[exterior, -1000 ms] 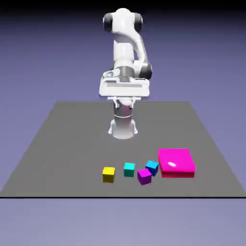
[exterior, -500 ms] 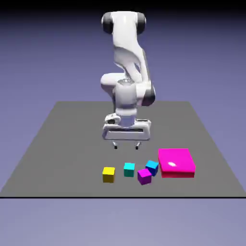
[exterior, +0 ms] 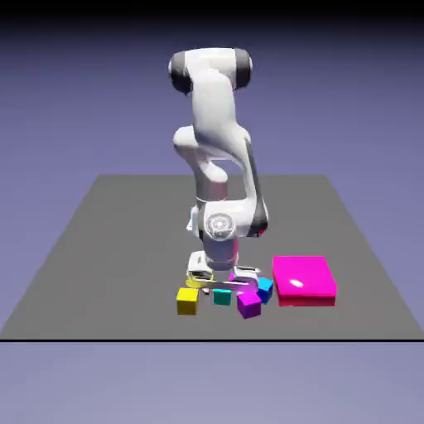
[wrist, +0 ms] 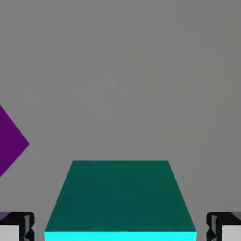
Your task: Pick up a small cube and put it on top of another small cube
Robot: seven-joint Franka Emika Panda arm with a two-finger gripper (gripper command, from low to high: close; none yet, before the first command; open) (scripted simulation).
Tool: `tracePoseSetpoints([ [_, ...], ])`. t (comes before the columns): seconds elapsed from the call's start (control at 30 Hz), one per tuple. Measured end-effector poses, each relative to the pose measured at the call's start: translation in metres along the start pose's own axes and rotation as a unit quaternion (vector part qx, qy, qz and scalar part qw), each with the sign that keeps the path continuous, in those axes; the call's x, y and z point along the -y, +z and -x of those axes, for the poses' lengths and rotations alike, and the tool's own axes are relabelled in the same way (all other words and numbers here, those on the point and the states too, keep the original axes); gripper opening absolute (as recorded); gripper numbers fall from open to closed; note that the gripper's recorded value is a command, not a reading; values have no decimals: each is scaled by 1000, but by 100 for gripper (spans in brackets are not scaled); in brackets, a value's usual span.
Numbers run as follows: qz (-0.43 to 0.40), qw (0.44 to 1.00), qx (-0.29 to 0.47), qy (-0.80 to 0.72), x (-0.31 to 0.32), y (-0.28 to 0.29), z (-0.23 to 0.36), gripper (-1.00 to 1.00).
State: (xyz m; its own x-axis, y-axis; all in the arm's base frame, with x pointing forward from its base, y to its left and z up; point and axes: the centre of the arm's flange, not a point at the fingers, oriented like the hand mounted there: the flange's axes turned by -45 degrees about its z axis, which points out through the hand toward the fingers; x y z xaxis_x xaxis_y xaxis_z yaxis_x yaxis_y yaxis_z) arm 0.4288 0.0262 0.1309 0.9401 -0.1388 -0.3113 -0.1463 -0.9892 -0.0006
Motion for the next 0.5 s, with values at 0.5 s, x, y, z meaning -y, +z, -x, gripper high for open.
tracePoseSetpoints([
  [0.5,14,999,0,-48,-86,-104,-30,-100],
])
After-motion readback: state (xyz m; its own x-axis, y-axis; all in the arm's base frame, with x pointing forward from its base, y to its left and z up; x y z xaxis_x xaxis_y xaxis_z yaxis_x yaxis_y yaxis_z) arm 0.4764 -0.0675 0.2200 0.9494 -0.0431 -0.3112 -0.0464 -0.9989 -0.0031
